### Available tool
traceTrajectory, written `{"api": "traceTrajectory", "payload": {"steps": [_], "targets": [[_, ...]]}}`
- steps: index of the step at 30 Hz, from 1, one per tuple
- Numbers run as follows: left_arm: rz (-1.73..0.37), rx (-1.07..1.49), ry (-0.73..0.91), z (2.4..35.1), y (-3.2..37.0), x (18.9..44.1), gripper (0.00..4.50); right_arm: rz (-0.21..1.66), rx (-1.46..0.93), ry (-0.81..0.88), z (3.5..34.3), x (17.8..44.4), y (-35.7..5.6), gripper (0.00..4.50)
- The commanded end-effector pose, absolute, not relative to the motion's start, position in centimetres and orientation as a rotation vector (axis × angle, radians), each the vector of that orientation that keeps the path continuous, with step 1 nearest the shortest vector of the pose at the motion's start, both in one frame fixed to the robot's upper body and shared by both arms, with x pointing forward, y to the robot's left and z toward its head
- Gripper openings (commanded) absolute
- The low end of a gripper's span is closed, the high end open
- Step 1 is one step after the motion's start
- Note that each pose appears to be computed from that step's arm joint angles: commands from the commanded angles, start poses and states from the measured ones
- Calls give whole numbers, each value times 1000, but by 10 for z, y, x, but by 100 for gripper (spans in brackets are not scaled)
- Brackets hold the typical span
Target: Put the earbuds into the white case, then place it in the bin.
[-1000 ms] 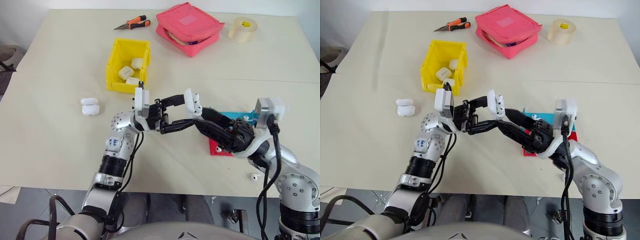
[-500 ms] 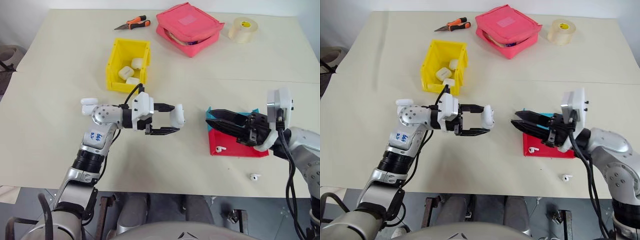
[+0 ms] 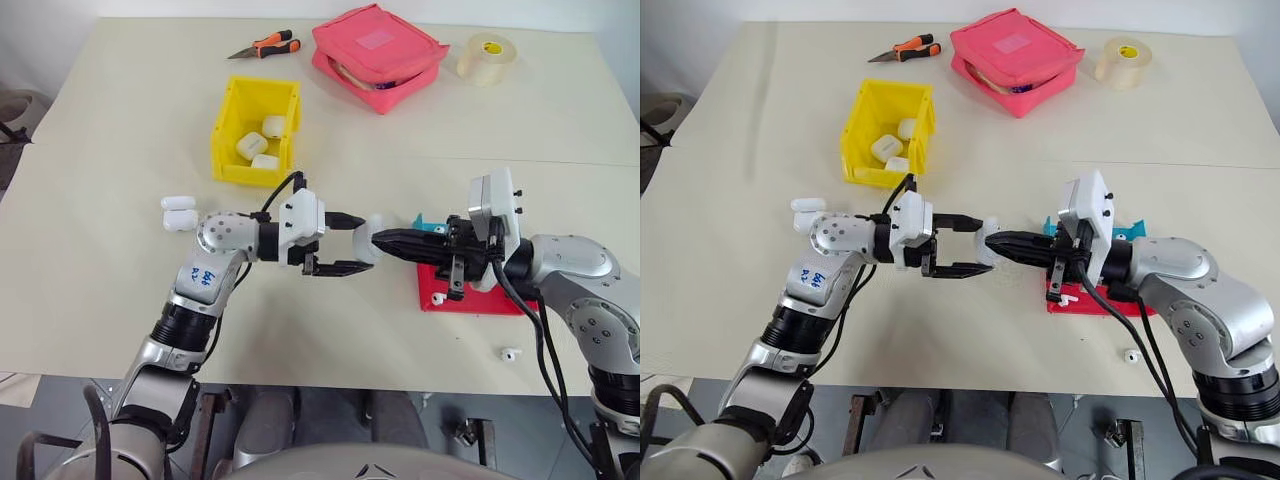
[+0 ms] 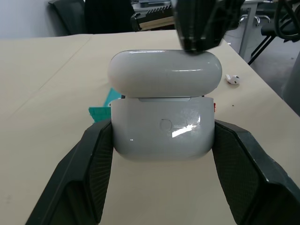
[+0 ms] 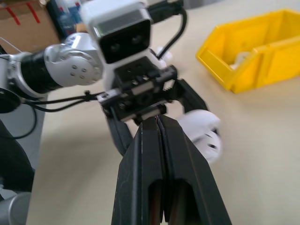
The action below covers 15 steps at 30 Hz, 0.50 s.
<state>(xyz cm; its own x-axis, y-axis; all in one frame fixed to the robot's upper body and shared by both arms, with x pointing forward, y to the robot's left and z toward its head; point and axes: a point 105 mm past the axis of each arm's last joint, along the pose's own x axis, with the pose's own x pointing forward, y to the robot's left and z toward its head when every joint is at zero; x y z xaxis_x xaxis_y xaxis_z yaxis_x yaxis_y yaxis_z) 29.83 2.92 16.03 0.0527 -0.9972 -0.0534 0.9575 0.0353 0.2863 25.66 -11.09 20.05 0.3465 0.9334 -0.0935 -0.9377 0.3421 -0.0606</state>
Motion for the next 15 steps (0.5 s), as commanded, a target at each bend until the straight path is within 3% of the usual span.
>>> {"api": "traceTrajectory", "payload": {"steps": [1,6,10,13,15], "targets": [[-1533,164,-367,200,29,287,279,1138,-121,118,187,260,-133,4],[-1528,166,-384,200,36,285,279,1111,-75,116,181,253,-145,4],[-1417,133,-394,202,50,294,279,964,-61,-23,192,254,-167,4],[-1288,106,-340,192,76,302,279,944,-50,-104,197,241,-172,55],[-1211,96,-302,184,93,303,279,935,-55,-138,196,236,-172,119]]}}
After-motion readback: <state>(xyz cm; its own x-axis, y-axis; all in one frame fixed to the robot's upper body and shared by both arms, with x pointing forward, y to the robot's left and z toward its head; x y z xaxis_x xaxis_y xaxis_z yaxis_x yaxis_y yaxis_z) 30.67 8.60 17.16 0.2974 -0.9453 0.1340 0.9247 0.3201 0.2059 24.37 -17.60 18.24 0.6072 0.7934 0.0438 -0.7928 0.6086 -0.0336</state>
